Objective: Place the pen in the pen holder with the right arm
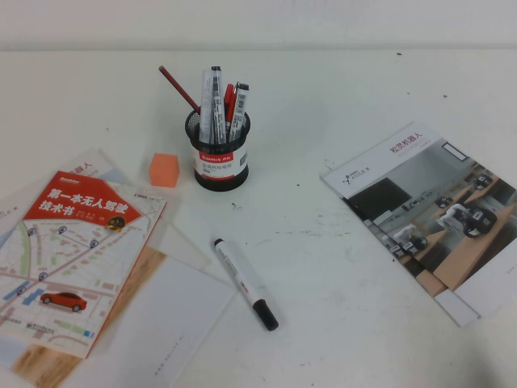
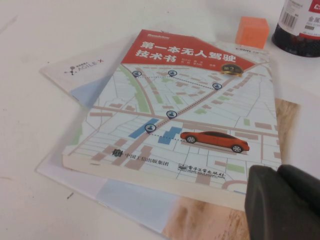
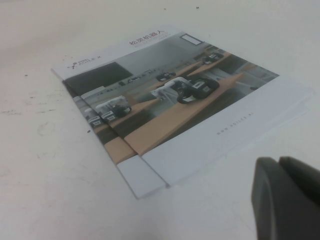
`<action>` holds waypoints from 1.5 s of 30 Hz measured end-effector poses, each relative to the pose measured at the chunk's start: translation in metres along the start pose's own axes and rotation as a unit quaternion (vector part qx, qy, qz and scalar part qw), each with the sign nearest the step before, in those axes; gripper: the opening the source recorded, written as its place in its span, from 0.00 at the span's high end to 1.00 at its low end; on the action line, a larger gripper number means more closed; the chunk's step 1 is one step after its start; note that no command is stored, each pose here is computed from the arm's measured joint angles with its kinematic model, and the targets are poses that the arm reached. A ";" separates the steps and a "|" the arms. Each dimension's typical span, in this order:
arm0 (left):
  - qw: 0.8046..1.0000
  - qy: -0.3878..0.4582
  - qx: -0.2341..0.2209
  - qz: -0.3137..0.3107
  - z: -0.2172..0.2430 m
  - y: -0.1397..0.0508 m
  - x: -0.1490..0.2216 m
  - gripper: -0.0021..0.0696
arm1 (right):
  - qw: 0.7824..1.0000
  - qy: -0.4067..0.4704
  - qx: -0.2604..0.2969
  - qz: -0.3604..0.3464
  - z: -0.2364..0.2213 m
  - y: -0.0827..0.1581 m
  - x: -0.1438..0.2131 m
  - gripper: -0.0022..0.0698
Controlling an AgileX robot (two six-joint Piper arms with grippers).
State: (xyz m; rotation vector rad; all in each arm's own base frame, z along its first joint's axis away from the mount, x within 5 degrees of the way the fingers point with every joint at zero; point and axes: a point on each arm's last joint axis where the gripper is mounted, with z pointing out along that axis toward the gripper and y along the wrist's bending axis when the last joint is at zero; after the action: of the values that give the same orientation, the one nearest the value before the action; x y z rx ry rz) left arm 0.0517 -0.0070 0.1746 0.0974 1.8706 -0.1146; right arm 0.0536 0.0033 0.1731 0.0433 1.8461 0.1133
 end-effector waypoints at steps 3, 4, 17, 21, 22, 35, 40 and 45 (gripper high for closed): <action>1.000 0.000 0.000 0.000 0.000 0.000 0.000 0.97 | 1.000 0.000 -0.003 0.008 0.000 0.000 0.000 1.00; 1.000 0.000 0.000 0.000 0.000 0.000 0.000 0.97 | 1.000 -0.001 -0.006 0.018 0.000 0.001 0.000 1.00; 1.000 0.000 0.000 0.000 0.000 0.000 0.000 0.97 | 0.871 -0.098 -0.111 0.468 -0.004 0.009 -0.024 1.00; 1.000 0.000 0.000 0.000 0.000 0.000 0.000 0.97 | 0.854 -0.102 -0.114 0.497 -0.004 0.009 -0.026 1.00; 1.000 0.000 0.000 0.000 0.000 0.000 0.000 0.97 | 0.852 -0.103 -0.114 0.500 -0.004 0.008 -0.026 1.00; 1.000 0.000 0.000 0.000 0.000 0.000 0.000 0.97 | 0.922 -0.160 -0.136 0.326 -0.025 0.018 -0.080 1.00; 1.000 0.000 0.000 0.000 0.000 0.000 0.000 0.97 | 0.976 -0.067 -0.162 0.133 -0.013 0.040 -0.136 1.00; 1.000 0.000 0.000 0.000 0.000 0.000 0.000 0.97 | 0.973 0.132 -0.186 0.022 0.044 0.052 -0.162 1.00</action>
State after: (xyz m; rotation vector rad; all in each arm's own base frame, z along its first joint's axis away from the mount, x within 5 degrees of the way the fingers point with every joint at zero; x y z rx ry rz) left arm 0.0517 -0.0070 0.1746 0.0974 1.8706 -0.1146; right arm 0.1391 0.0433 0.3212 -0.2011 2.0599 0.5157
